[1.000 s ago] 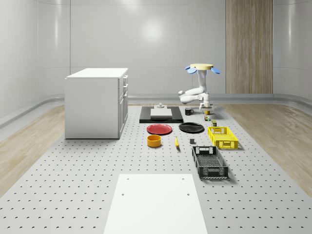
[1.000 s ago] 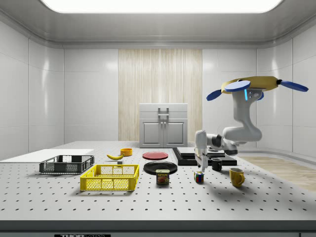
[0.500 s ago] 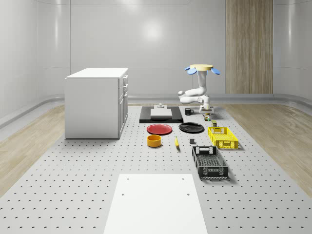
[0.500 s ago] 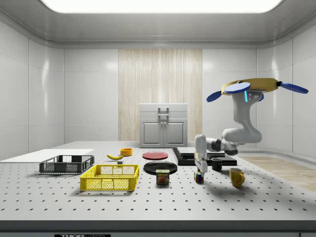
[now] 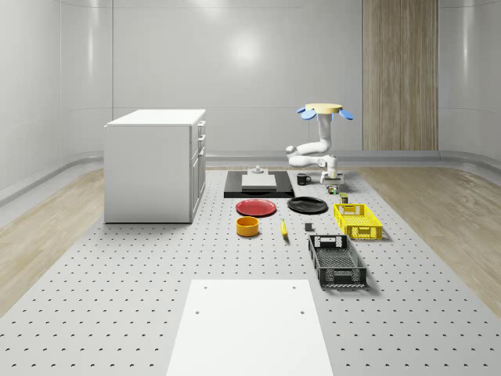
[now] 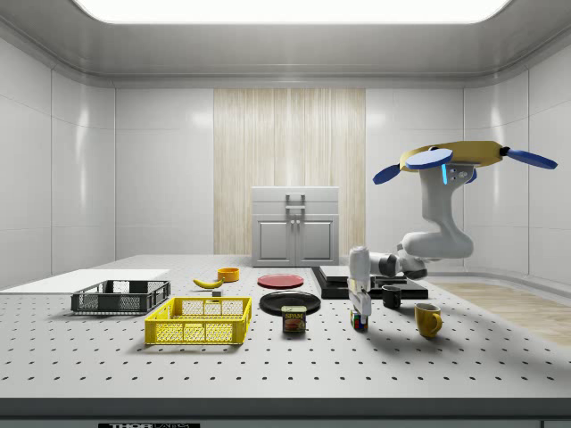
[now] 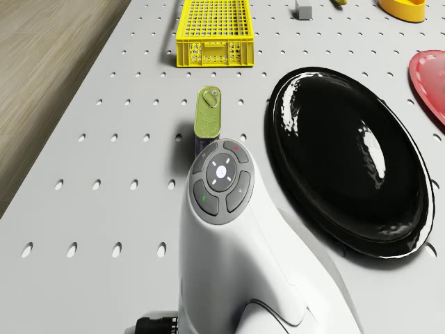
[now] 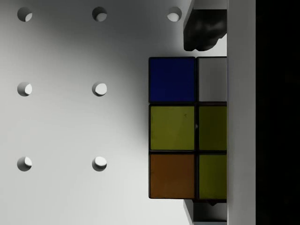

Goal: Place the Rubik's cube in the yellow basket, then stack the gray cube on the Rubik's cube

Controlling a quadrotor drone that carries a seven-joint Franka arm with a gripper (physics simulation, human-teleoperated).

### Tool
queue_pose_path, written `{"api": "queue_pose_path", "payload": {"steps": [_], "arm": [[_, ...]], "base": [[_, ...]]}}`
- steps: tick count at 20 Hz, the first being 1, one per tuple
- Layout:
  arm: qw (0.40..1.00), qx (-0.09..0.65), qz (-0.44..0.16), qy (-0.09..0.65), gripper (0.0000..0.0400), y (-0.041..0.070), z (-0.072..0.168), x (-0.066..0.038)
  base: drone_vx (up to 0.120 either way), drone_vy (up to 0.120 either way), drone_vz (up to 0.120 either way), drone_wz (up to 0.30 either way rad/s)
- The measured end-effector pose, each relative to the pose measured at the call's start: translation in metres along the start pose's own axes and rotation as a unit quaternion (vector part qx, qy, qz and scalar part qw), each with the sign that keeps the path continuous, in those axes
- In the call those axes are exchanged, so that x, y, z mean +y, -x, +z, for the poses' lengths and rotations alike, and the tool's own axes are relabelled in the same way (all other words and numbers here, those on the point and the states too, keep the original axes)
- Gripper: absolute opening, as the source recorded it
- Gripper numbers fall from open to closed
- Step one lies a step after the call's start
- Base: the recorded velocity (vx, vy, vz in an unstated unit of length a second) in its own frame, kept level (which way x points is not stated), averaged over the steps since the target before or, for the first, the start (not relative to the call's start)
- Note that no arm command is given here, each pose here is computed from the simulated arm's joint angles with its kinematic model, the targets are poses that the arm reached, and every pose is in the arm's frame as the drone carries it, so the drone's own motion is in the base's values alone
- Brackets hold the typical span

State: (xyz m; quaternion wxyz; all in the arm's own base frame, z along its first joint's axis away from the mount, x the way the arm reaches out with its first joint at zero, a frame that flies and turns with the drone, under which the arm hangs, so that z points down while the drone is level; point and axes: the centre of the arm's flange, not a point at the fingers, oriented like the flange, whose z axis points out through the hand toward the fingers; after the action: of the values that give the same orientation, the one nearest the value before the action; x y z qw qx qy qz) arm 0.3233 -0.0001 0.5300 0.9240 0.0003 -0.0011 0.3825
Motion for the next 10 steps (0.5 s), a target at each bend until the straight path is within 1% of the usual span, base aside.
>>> {"api": "queue_pose_path", "payload": {"steps": [8, 10], "arm": [[1.0, 0.0, 0.0, 0.0, 0.04, -0.0009, 0.004, -0.0008], [1.0, 0.0, 0.0, 0.0, 0.0375, -0.0009, 0.0043, -0.0009]], "base": [[0.0, 0.0, 0.0, 0.0], [0.0, 0.0, 0.0, 0.0]]}}
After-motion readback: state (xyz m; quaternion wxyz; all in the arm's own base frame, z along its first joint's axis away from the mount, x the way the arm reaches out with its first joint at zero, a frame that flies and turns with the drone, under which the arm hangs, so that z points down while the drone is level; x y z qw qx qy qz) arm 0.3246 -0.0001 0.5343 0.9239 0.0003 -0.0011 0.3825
